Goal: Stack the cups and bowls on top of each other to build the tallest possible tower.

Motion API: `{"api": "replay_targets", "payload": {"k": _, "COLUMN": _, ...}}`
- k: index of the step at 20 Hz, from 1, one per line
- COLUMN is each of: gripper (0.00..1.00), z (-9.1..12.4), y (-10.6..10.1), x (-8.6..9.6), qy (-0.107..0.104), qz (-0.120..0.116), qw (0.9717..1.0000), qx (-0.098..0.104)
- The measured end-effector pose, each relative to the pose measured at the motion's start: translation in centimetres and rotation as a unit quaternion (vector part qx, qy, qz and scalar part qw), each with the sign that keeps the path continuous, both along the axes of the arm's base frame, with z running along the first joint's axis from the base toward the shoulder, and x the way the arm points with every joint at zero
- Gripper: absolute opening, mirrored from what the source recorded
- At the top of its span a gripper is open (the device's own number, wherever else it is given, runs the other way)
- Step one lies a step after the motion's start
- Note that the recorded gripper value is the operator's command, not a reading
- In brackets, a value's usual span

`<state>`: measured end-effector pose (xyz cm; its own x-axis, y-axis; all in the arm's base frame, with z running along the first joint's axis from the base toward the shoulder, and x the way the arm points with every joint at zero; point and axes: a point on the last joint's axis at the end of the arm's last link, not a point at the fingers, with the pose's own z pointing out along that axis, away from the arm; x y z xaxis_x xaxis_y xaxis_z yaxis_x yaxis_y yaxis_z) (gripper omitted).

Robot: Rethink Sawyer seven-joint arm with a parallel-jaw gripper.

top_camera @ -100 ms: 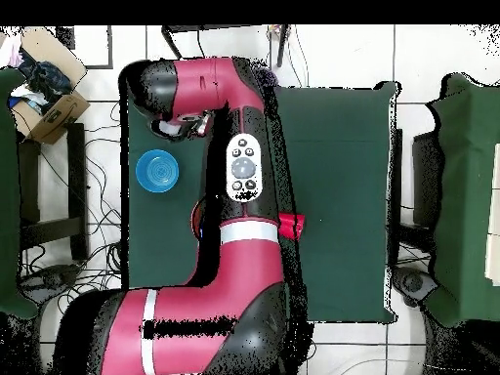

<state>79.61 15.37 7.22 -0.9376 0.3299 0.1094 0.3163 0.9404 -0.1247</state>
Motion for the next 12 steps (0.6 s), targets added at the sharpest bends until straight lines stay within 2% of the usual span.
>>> {"api": "replay_targets", "payload": {"k": 7, "gripper": 1.0, "z": -2.0, "y": 1.0, "x": -1.0, "qy": 0.014, "qz": 0.008, "qw": 0.9999, "qx": -0.005}}
{"api": "replay_targets", "payload": {"k": 12, "gripper": 1.0, "z": -2.2, "y": 1.3, "x": -1.1, "qy": 0.015, "qz": 0.01, "qw": 0.9998, "qx": -0.007}}
